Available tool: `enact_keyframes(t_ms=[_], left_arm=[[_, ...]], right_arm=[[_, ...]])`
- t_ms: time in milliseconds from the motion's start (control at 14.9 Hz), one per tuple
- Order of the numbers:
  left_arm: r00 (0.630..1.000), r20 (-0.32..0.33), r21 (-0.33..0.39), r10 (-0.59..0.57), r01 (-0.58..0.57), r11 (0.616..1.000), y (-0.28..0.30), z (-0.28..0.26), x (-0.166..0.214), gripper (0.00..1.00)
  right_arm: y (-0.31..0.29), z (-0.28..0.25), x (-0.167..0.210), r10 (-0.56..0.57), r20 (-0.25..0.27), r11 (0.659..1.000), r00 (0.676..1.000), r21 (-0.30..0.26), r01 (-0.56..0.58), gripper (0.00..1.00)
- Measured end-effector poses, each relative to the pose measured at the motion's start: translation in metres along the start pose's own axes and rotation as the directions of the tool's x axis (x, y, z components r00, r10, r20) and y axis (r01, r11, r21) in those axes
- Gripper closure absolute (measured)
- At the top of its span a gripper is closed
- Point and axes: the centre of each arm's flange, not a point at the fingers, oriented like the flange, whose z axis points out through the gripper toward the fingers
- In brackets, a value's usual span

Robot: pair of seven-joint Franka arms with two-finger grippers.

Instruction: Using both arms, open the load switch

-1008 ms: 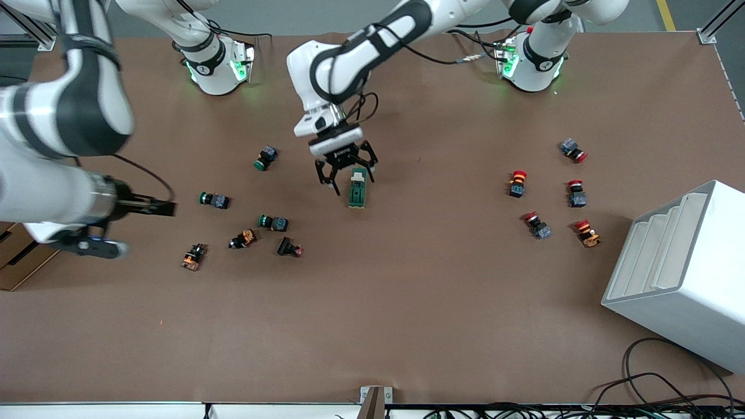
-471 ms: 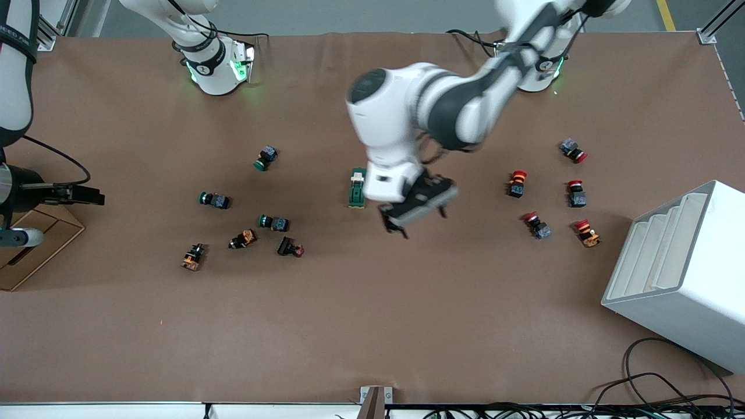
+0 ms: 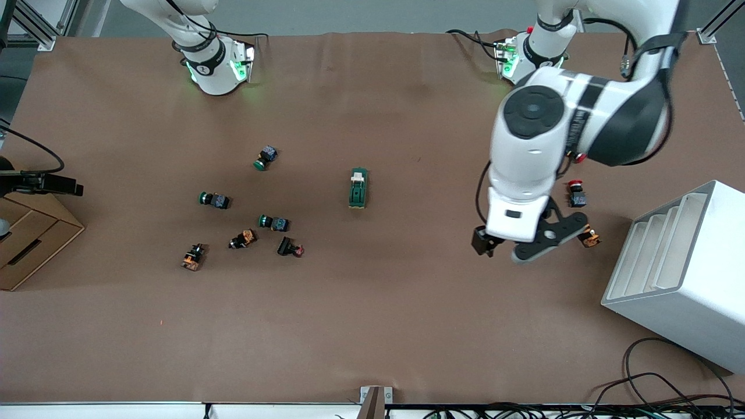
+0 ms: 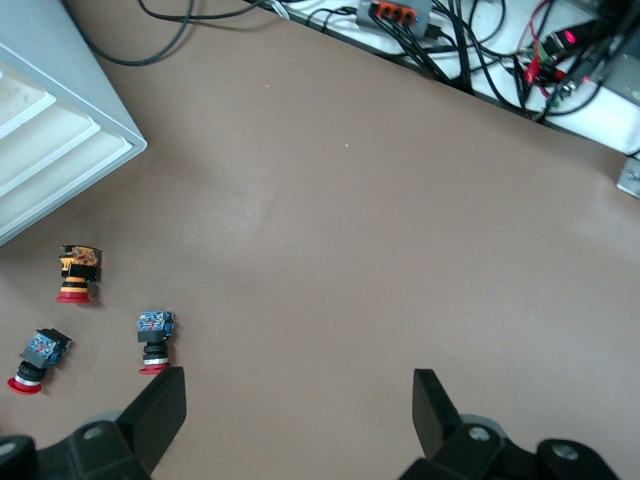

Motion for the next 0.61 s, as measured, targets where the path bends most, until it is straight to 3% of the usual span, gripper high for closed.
enact_keyframes(t_ms=[134, 605], left_arm=[[0.998, 0.041, -0.041, 0.049, -0.047, 0.998, -0.026, -0.022, 0.016, 0.0], [0.958, 0.131, -0.102, 0.254, -0.241, 0.965, -0.159, -0.092, 0.06, 0.0]], right_arm=[[-0.004, 0.001, -0.002, -0.009, 0.016, 1.0, 1.0, 0.009, 0.008, 0.0], [-0.029, -0.031, -0.019, -0.05, -0.071, 0.999, 0.996, -0.005, 0.05, 0.0]])
